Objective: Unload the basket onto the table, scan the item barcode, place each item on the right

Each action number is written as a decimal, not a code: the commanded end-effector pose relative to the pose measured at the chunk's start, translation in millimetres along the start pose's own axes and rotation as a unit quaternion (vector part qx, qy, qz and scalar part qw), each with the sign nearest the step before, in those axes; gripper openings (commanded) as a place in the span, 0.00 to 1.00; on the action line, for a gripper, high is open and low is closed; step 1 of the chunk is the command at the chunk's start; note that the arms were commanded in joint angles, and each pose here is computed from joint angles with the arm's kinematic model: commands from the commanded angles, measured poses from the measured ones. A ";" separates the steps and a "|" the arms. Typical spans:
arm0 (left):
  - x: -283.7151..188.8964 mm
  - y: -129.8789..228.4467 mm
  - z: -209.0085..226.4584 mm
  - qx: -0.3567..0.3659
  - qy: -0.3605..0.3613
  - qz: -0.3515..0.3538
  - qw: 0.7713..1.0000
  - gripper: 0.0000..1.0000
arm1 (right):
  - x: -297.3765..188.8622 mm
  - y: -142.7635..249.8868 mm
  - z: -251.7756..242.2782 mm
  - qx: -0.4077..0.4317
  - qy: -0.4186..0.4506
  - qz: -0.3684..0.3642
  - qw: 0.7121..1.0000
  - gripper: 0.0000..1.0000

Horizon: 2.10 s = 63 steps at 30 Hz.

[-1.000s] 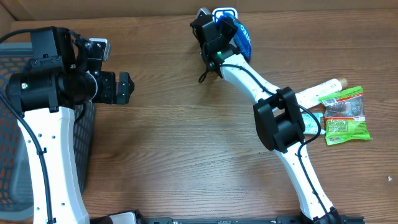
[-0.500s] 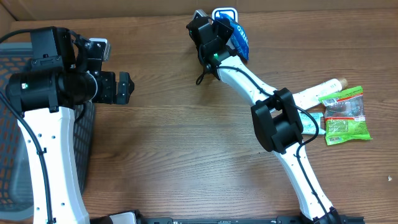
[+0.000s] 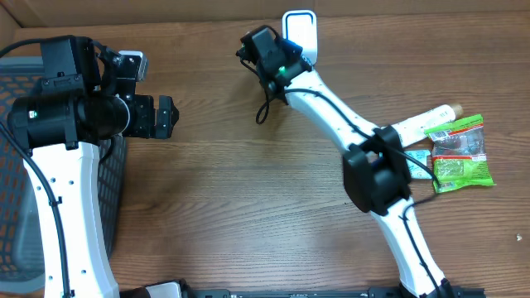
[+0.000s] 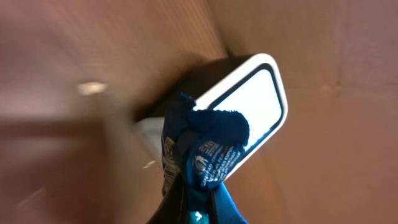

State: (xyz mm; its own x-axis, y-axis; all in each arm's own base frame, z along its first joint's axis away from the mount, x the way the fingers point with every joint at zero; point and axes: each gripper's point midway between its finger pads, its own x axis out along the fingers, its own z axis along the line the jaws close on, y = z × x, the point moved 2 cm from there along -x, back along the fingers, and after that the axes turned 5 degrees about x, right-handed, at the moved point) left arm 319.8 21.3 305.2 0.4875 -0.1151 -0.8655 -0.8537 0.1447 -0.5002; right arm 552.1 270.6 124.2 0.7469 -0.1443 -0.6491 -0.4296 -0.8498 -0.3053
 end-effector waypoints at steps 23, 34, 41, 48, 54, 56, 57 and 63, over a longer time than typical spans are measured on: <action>1.7 -2.3 -0.4 0.002 0.004 -0.001 1.000 1.00 | -190.7 255.8 -157.2 0.545 -0.206 0.192 0.790 0.04; 1.7 -2.3 -0.4 0.002 0.004 -0.001 1.000 1.00 | -110.0 345.3 -98.9 0.606 -0.195 0.286 0.716 0.21; 1.7 -2.3 -0.4 0.002 0.004 -0.001 1.000 1.00 | -122.6 347.1 -127.2 0.622 -0.176 0.267 0.714 0.41; 1.7 -2.3 -0.4 0.002 0.004 -0.001 1.000 0.99 | -193.5 315.1 -183.5 0.624 -0.155 0.207 0.737 0.43; 1.6 -2.4 -0.4 0.002 0.004 -0.001 1.000 1.00 | -298.3 281.6 -221.3 0.623 -0.137 0.075 0.766 0.43; 1.6 -2.4 -0.4 0.002 0.004 -0.001 1.000 1.00 | -327.7 279.8 -225.3 0.623 -0.119 0.042 0.772 0.43; 1.7 -2.3 -0.4 0.002 0.004 -0.001 1.000 1.00 | -342.6 279.5 -225.7 0.619 -0.111 0.026 0.777 0.44; 1.7 -2.3 -0.4 0.002 0.004 -0.001 1.000 1.00 | -416.4 284.9 -211.7 0.602 -0.076 -0.038 0.794 0.50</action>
State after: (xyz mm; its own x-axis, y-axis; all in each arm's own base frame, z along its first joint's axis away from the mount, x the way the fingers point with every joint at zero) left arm 319.7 21.2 305.1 0.4872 -0.1156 -0.8656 -0.8539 0.1447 -0.5000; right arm 242.5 -24.4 445.7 0.7362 0.0193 -0.6765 -0.6517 0.2901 -0.7008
